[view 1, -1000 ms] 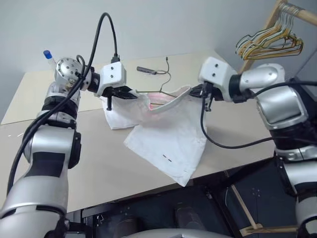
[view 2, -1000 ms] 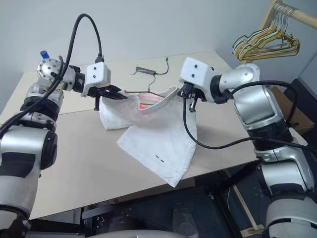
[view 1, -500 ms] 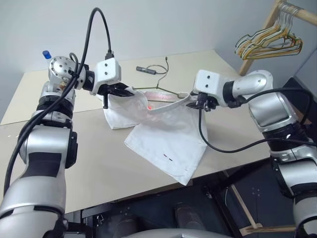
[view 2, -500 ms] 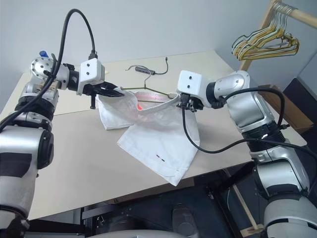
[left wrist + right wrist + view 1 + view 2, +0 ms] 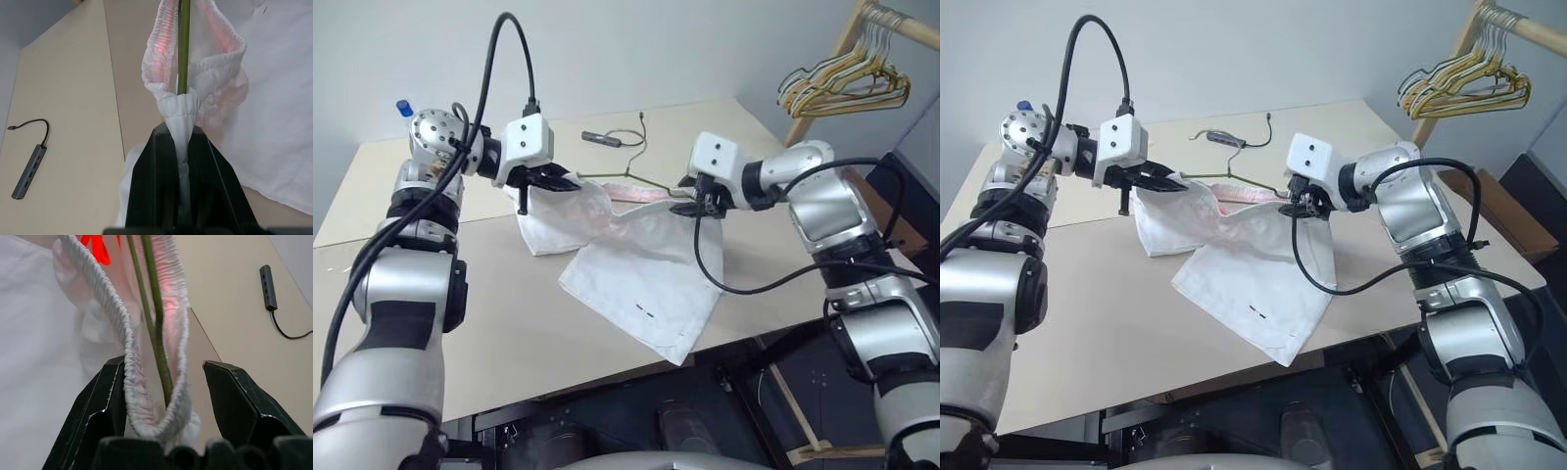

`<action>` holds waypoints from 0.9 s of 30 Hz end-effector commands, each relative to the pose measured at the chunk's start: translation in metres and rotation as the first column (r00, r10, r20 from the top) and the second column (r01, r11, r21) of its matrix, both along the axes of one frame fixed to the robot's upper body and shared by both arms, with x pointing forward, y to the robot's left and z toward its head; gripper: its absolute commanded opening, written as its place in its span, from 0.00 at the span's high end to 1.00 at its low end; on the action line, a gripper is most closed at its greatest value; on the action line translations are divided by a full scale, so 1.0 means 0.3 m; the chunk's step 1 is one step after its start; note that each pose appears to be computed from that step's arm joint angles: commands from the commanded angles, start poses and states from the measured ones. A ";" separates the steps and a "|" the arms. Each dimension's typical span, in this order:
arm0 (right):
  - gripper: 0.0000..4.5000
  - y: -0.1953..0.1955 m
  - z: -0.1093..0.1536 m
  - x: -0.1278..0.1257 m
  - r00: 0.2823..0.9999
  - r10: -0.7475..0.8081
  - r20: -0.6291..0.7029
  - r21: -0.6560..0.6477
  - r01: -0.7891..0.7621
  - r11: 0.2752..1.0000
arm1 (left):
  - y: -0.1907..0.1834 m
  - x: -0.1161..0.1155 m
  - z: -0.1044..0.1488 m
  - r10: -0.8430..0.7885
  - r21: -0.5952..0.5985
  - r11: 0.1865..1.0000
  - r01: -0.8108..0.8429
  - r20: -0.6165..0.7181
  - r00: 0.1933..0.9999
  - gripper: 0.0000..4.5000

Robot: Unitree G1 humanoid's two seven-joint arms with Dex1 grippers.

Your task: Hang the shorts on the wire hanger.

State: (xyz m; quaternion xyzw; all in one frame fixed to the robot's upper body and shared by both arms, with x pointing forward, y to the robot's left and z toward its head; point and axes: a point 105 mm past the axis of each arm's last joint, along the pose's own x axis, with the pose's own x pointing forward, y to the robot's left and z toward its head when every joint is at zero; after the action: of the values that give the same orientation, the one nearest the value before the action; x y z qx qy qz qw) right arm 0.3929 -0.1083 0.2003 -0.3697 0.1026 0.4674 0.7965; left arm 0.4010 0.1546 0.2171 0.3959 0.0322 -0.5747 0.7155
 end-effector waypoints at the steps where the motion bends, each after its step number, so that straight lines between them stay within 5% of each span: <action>1: 0.37 -0.007 0.083 -0.003 0.999 0.007 0.039 0.057 -0.009 0.998 | 0.003 -0.009 0.054 -0.024 -0.036 0.999 0.026 0.048 0.999 1.00; 8: 0.37 0.007 0.060 -0.011 0.999 0.018 -0.051 0.119 -0.012 0.993 | -0.011 -0.041 0.071 -0.104 -0.085 0.991 0.104 0.003 0.995 1.00; 16: 0.93 0.020 0.058 -0.036 0.994 0.050 -0.098 0.150 -0.035 0.988 | -0.003 -0.044 0.064 -0.102 -0.075 0.992 0.102 0.002 0.995 1.00; 20: 0.96 0.017 0.050 -0.039 0.994 0.045 -0.102 0.153 -0.029 0.988 | 0.001 -0.038 0.055 -0.088 -0.071 0.994 0.088 0.005 0.996 1.00; 27: 0.97 0.002 0.041 -0.050 0.994 0.037 -0.105 0.151 -0.021 0.988 | 0.016 -0.005 0.054 0.001 -0.086 0.996 0.004 0.054 0.999 0.50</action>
State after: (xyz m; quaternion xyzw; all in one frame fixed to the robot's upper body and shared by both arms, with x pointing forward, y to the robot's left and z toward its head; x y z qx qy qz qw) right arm 0.3767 -0.0998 0.1931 -0.2869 0.1311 0.5222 0.7923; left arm 0.3970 0.1565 0.2264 0.3697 0.0010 -0.5814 0.7248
